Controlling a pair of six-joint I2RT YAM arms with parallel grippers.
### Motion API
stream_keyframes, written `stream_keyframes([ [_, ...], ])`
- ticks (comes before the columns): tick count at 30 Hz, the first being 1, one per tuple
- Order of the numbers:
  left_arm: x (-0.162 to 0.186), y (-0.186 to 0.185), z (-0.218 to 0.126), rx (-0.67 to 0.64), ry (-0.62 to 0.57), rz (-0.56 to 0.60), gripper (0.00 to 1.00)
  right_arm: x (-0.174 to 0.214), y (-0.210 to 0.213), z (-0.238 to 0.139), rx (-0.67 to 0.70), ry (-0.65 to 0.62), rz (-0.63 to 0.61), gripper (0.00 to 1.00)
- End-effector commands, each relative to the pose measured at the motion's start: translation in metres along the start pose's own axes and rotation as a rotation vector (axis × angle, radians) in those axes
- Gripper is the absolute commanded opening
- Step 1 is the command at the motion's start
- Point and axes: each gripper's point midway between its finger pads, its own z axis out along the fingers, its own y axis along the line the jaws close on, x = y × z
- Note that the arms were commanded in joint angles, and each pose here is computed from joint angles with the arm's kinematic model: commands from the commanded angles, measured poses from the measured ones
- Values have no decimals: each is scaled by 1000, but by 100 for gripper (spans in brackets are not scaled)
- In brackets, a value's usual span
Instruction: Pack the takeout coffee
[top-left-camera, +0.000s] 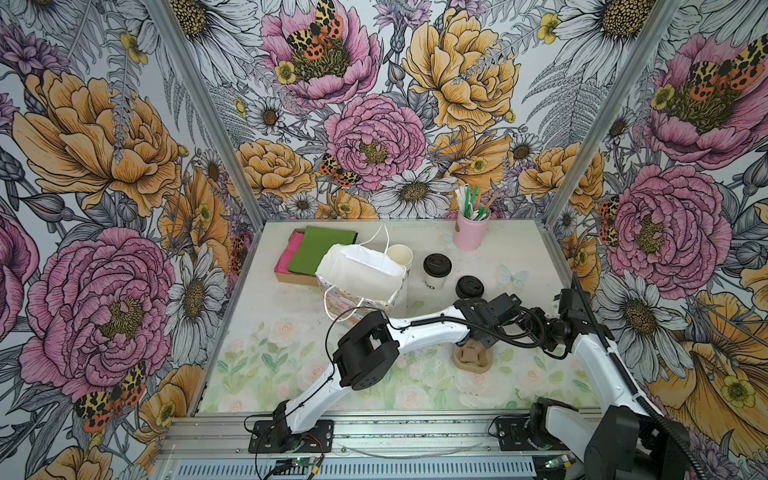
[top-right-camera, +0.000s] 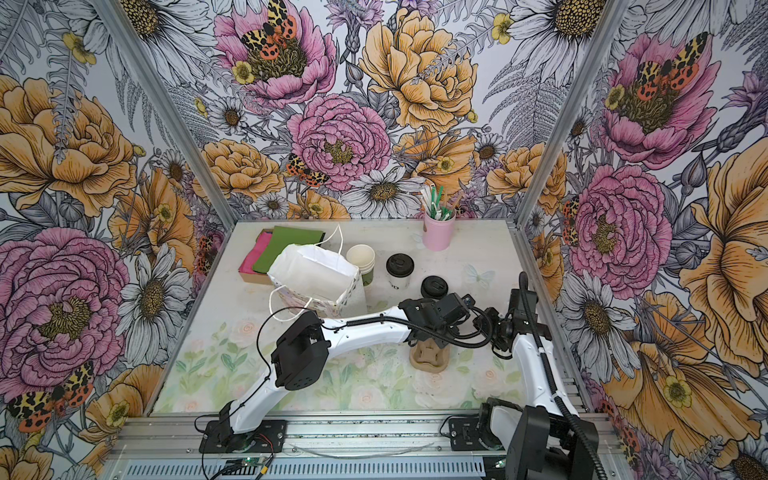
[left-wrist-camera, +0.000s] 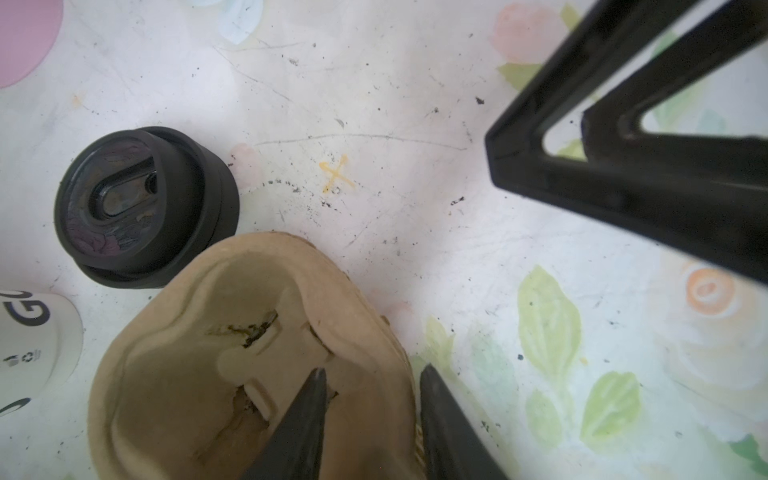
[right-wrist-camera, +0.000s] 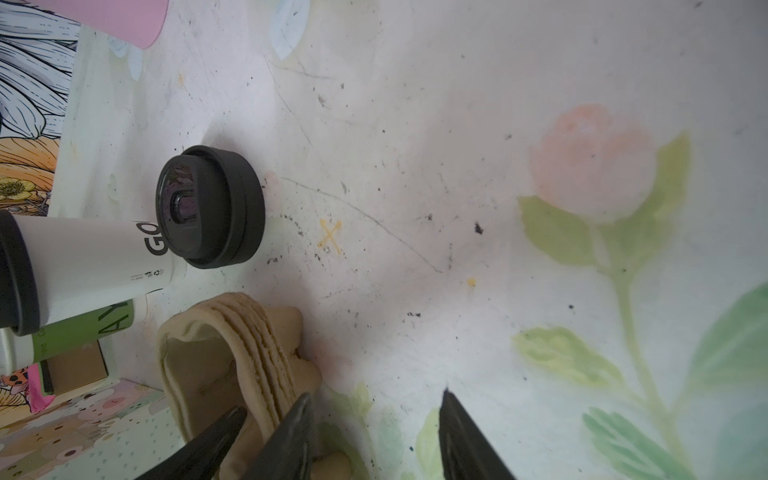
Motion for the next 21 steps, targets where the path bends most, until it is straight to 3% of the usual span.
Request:
stream_keyframes([
  [1, -10, 5, 0, -25, -22, 11, 31, -6, 5, -3, -33, -32, -12, 50],
  [12, -20, 13, -14, 75, -40, -102, 4, 2, 6, 3, -57, 2, -6, 50],
  [21, -31, 21, -33, 88, -77, -140, 1, 9, 12, 7, -106, 37, -9, 52],
])
